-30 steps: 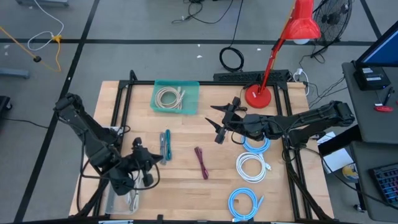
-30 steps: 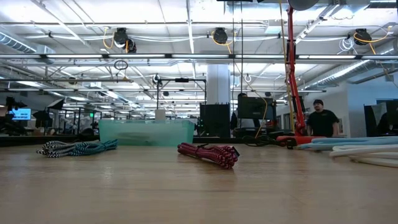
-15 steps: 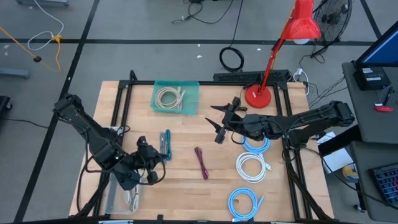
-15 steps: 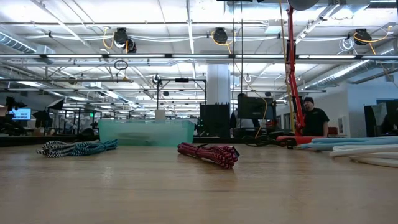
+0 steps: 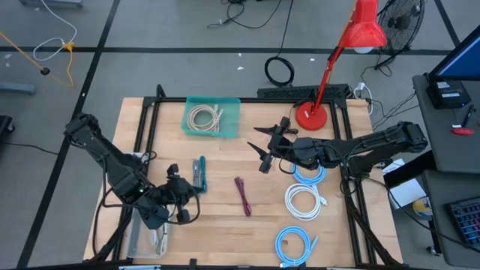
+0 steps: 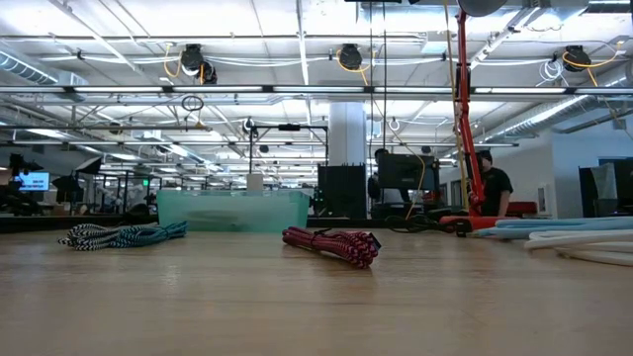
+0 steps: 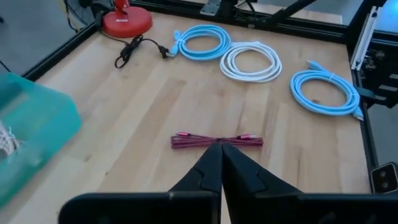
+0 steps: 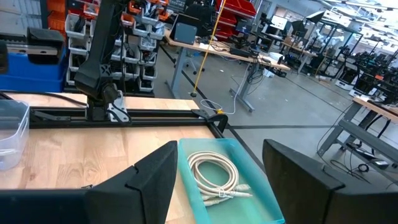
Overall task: Pick & Place USB Port
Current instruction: Put the top blue HDMI cable into the green bin
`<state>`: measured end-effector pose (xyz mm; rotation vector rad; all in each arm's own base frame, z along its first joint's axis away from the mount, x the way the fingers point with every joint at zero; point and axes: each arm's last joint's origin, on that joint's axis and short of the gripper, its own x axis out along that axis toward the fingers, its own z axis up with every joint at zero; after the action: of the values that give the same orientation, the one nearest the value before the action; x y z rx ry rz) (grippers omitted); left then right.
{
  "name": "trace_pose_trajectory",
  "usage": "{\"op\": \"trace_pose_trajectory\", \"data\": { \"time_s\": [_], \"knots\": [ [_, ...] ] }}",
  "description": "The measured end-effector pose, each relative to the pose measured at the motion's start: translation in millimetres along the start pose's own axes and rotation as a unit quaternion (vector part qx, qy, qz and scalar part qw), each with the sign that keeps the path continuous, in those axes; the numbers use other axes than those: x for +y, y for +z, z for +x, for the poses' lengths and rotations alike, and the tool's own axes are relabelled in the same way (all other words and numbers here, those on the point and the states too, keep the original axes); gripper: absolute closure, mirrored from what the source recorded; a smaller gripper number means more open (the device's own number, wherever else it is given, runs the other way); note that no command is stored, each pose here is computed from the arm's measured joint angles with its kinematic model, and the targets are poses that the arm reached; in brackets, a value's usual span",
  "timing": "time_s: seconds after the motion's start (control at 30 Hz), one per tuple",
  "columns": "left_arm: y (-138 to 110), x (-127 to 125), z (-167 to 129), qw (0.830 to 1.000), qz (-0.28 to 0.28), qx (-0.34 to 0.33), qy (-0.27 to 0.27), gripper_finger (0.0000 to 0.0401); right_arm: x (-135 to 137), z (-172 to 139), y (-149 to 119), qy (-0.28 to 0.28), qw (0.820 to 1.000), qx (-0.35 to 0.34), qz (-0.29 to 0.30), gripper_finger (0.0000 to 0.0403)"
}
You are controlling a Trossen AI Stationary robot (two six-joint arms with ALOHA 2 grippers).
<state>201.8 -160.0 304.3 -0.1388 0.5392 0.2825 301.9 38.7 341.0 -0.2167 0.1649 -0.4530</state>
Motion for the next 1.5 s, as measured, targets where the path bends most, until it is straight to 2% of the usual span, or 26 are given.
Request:
{"op": "trace_pose_trajectory", "data": {
  "time_s": [0.3,0.6,0.77,0.93,1.07,1.2,1.37,1.5],
  "knots": [
    [1,0,0,1.0,0.015,-0.014,0.012,0.0398,0,0,0,0.0,1.0,0.0,-0.001,0.0177],
    [4,4,6,1.0,0.007,0.01,-0.001,0.038,0,0,0,0.0,1.0,0.0,-0.001,0.0177],
    [13,9,15,1.0,-0.02,-0.006,0.008,0.0394,0,0,0,0.0,1.0,0.0,-0.001,0.0177],
    [23,16,25,1.0,0.0,-0.017,0.018,0.0396,0,0,0,0.0,1.0,0.0,-0.003,0.0177],
    [29,22,32,0.998,0.065,-0.008,0.012,0.0367,0,0,-1,0.001,1.0,0.002,-0.005,0.0177],
    [30,40,31,0.988,0.143,0.016,0.057,0.0321,0,0,-1,0.001,1.0,0.005,-0.007,0.0177],
    [34,81,16,0.979,0.115,0.036,0.165,0.0272,2,0,-6,0.016,1.0,0.026,-0.004,0.0177],
    [34,99,3,0.979,0.081,0.046,0.18,0.0258,9,-4,-7,0.059,0.998,0.027,-0.001,0.0177]
  ]
}}
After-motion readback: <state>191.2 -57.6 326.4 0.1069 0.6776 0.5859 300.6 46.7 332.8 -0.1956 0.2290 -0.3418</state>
